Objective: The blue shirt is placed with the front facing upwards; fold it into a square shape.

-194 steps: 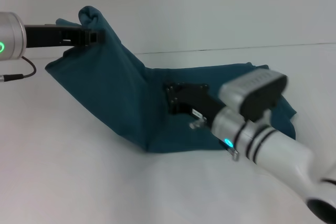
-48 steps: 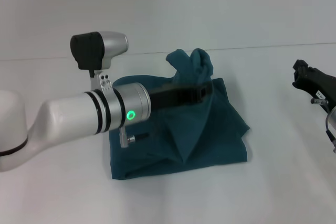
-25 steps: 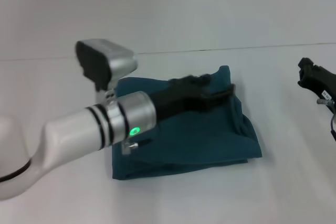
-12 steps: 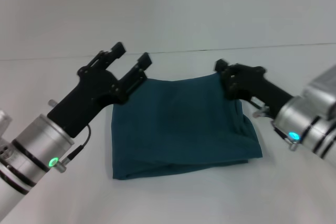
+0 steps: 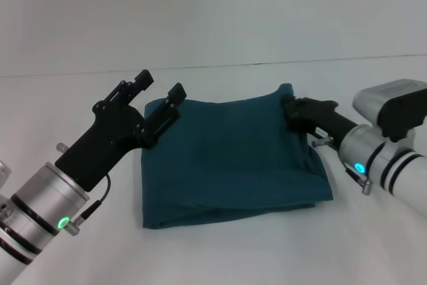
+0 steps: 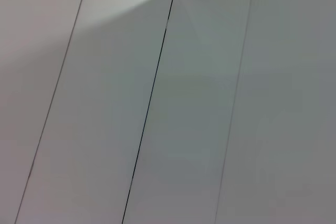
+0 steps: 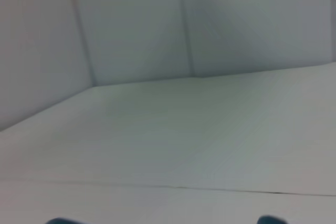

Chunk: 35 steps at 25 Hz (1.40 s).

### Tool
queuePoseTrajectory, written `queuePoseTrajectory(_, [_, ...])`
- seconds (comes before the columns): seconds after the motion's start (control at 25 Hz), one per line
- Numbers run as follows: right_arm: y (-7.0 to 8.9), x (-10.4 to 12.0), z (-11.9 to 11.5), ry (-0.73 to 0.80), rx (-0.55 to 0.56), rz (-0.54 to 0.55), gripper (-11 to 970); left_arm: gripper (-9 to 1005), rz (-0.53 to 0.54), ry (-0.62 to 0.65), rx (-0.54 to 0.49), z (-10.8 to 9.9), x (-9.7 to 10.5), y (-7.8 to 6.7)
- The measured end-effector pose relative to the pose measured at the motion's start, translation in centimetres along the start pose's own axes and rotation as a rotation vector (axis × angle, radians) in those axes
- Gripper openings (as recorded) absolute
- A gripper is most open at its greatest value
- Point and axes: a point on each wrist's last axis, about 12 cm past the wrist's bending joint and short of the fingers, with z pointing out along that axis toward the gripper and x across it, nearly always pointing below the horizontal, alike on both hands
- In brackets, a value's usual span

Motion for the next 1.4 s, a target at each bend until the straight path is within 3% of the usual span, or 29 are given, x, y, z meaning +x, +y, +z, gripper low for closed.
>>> queuePoseTrajectory(0.24, [-1.8, 0.1, -0.8, -0.007, 0.083, 0.03, 30, 705, -0.007, 0.005, -0.004, -0.3, 0.2, 0.1])
queuePoseTrajectory(0.36, [-1.9, 0.2, -1.0, -0.013, 0.084, 0.031, 30, 706, -0.004, 0.01, -0.001, -0.3, 0.3, 0.1])
queuePoseTrajectory(0.56, [-1.6, 0.0, -3.2, -0.171, -0.002, 0.05, 30, 706, 0.005, 0.016, -0.002, -0.5, 0.4, 0.1])
queuePoseTrajectory(0.72, [-0.9, 0.2, -4.0, -0.204, -0.076, 0.023, 30, 707, 0.004, 0.024, -0.007, -0.7, 0.6, 0.1])
queuePoseTrajectory(1.04, [1.5, 4.2, -6.0, -0.051, -0.219, -0.069, 31, 707, -0.006, 0.033, -0.02, -1.0, 0.9, 0.1])
queuePoseTrajectory(1.4, [1.2, 7.2, -8.9, 0.006, -0.165, -0.034, 31, 708, -0.007, 0.04, -0.028, -1.1, 1.0, 0.2])
